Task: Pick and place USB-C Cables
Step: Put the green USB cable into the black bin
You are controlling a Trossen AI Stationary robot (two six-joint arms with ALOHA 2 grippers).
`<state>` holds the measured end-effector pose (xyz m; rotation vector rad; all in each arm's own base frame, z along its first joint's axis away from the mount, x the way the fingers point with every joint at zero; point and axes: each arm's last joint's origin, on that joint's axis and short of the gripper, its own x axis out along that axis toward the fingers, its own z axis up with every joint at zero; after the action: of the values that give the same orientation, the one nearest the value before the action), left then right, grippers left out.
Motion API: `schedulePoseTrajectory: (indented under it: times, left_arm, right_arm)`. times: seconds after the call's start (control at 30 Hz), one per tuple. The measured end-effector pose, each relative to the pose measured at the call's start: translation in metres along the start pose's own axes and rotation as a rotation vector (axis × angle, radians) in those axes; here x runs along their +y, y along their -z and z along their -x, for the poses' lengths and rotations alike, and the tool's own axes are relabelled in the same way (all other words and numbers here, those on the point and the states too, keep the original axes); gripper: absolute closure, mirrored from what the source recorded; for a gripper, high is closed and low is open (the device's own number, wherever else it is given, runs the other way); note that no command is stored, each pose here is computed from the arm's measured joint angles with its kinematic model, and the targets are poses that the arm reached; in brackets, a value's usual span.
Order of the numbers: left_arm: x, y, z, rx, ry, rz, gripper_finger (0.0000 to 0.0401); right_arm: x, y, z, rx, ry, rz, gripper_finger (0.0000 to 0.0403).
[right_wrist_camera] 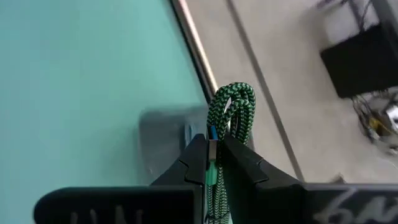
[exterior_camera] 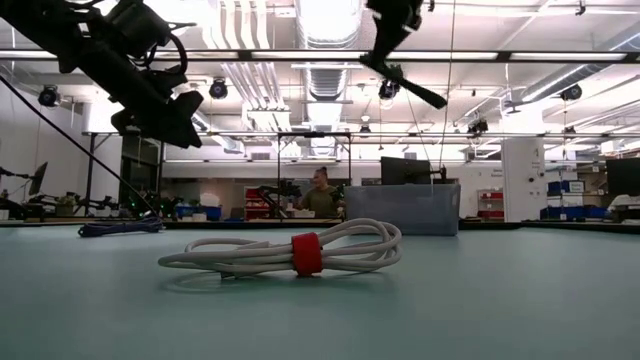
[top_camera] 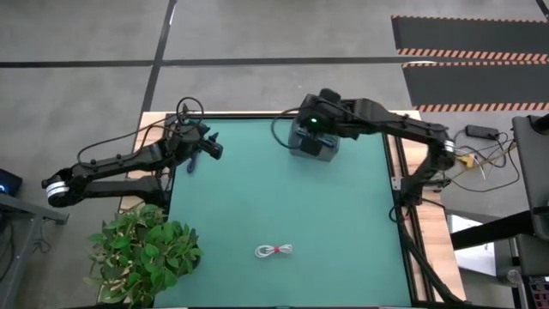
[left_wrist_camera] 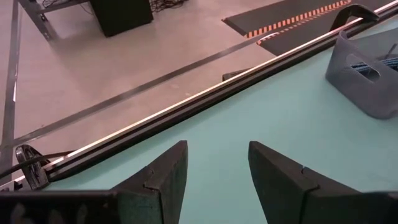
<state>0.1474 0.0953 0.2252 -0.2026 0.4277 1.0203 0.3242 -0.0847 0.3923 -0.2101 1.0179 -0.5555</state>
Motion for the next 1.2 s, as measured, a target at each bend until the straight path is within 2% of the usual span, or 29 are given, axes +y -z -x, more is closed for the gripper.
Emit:
schedulePoseTrajectory:
  times: [0.23,0.47,0.8,1.03,1.2]
  left_arm:
    - [0.0,0.0,0.0,0.0,0.0,-0.004,0.0246]
    - [0.0,0.0,0.0,0.001,-0.001,-0.004,0.0246]
    - [0.0,0.0,0.0,0.0,-0.001,-0.005,0.0246]
    - [0.0,0.0,0.0,0.0,-0.001,-0.007,0.0246]
    - [0.0,0.0,0.0,0.001,-0.001,-0.048,0.0246]
  right_arm:
    - [-0.016,-0.01,-0.042,0.194,0.015,0.045,0.0383]
    - [-0.027,-0.006,-0.09,0.344,-0.038,0.034,0.0383]
    - [-0.042,0.002,-0.136,0.424,-0.085,0.028,0.0383]
    - [-0.037,0.004,-0.166,0.448,-0.089,0.048,0.0383]
    - [-0.032,0.005,-0.175,0.462,-0.135,0.037,0.0383]
